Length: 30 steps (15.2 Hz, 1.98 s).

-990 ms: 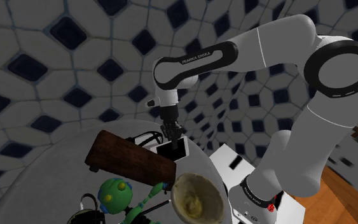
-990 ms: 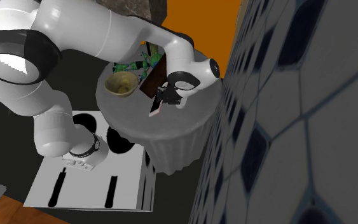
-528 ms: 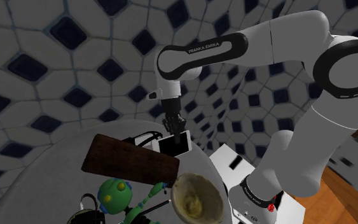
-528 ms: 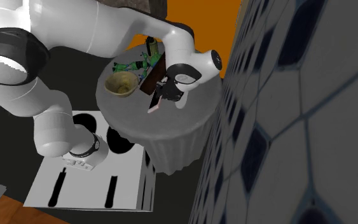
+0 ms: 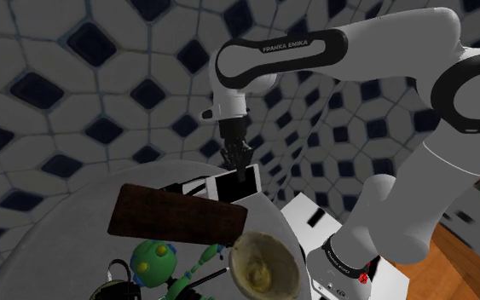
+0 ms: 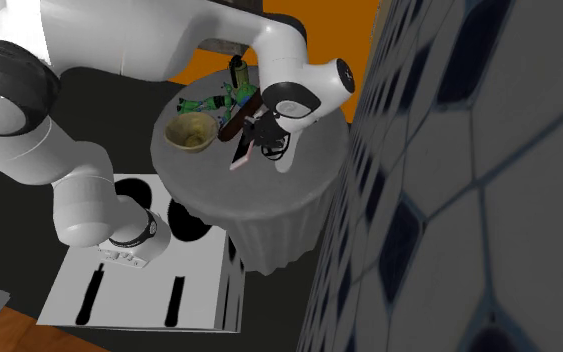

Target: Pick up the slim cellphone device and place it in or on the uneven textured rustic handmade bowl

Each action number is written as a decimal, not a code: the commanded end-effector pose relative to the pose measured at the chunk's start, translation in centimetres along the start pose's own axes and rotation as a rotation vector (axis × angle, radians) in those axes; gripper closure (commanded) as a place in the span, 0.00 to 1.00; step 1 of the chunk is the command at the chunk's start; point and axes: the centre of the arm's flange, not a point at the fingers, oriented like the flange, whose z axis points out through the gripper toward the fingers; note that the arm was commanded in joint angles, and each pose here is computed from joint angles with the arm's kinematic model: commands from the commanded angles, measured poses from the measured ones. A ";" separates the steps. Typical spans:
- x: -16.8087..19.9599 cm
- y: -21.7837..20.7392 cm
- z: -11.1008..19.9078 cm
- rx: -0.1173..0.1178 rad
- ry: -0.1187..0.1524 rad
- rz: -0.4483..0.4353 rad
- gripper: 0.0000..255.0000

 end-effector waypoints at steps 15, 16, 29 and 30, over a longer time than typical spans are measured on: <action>0.3 -5.2 -6.2 0.001 0.000 0.000 1.00; 0.5 -6.2 -5.4 0.001 0.000 0.000 1.00; 2.6 -19.9 4.8 0.001 0.000 0.000 1.00; 2.8 -20.9 5.5 0.001 0.000 0.000 1.00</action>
